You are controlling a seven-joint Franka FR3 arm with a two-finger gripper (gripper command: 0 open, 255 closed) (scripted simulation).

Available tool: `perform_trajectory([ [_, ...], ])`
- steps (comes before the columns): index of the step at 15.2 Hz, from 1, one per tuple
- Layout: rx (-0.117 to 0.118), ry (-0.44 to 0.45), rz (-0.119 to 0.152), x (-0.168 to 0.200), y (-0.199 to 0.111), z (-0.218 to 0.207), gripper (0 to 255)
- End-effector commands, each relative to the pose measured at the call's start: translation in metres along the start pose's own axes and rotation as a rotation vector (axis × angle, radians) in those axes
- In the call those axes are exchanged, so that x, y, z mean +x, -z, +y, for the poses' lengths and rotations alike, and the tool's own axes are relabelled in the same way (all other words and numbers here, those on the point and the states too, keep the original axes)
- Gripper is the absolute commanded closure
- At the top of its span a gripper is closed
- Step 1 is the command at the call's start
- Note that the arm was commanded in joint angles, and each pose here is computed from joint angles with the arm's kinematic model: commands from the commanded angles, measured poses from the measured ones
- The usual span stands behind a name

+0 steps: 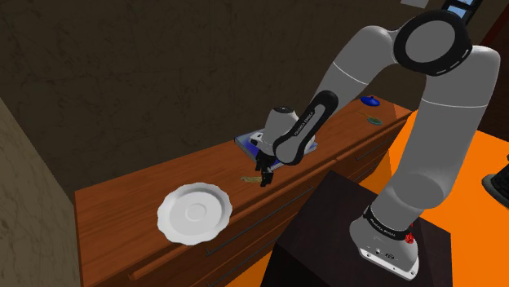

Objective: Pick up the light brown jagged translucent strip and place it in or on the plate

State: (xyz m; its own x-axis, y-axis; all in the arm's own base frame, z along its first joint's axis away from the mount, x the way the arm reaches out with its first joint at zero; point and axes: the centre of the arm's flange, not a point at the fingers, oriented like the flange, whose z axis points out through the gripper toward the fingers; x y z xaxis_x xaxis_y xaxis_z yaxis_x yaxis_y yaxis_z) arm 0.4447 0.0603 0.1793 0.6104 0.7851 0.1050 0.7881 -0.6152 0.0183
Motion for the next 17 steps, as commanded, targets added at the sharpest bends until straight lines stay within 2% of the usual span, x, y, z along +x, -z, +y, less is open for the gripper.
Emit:
perform_trajectory([
  [1,0.0,0.0,0.0,0.0,0.0,0.0,0],
  [3,0.0,0.0,0.0,0.0,0.0,0.0,0],
  [4,0.0,0.0,0.0,0.0,0.0,0.0,255],
  [13,0.0,0.0,0.0,0.0,0.0,0.0,255],
  [17,0.0,0.0,0.0,0.002,0.021,0.0,255],
])
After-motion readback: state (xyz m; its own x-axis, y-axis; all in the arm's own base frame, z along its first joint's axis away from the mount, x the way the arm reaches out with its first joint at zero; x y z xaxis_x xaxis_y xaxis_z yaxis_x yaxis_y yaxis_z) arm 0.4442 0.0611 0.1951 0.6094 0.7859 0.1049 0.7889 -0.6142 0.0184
